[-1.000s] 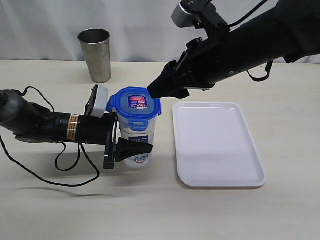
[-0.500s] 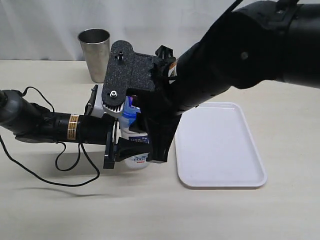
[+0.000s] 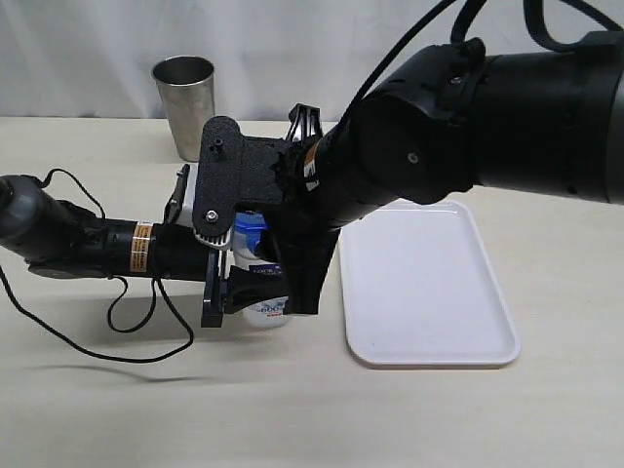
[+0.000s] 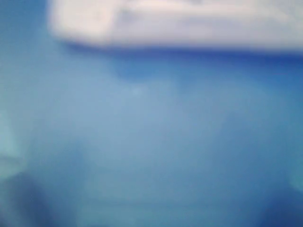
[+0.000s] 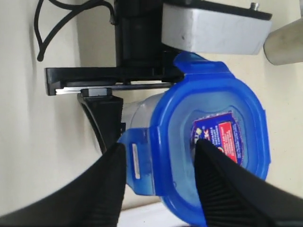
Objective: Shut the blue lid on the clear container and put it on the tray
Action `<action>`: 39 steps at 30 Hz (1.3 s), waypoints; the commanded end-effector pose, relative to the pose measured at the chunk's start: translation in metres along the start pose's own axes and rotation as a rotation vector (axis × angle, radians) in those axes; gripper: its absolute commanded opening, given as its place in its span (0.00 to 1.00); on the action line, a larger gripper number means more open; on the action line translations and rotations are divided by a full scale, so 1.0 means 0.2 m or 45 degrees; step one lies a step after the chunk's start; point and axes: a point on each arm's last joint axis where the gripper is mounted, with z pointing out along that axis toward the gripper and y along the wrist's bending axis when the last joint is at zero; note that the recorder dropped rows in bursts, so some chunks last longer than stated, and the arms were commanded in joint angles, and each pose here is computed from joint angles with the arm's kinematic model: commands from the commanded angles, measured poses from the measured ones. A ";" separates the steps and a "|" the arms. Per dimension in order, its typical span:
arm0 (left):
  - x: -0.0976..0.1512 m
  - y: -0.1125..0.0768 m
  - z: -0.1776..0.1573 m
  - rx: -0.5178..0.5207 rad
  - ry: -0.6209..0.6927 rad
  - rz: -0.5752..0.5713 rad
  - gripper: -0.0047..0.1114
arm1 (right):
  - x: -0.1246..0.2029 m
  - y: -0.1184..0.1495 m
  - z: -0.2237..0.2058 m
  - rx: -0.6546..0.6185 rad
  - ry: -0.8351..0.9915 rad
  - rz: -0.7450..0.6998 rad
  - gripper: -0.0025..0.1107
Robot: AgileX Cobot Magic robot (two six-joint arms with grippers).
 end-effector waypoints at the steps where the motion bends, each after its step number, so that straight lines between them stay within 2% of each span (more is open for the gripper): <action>1: 0.04 0.00 0.01 -0.010 0.082 -0.003 0.04 | 0.05 0.05 0.10 -0.079 0.122 -0.063 0.41; 12: 0.05 -0.01 0.01 0.012 0.091 0.005 0.04 | 0.10 0.06 0.22 -0.065 0.251 -0.108 0.39; 16: 0.05 -0.01 0.01 0.016 0.093 0.006 0.04 | 0.09 0.09 0.25 -0.081 0.275 -0.166 0.32; 23: 0.05 -0.01 0.01 0.021 0.096 0.008 0.04 | 0.03 0.15 0.27 -0.036 0.316 -0.267 0.32; 28: 0.05 -0.01 0.01 0.013 0.092 0.021 0.04 | 0.04 0.14 0.25 -0.030 0.346 -0.184 0.33; 30: 0.04 0.00 0.01 -0.003 0.084 0.035 0.04 | 0.04 0.13 0.22 -0.013 0.339 -0.143 0.36; 35: 0.04 0.00 0.01 -0.006 0.082 0.101 0.04 | -0.01 0.10 0.09 0.029 0.205 -0.039 0.47; 39: 0.04 -0.01 0.01 0.002 0.083 0.195 0.04 | -0.04 0.06 -0.05 0.071 0.108 0.017 0.47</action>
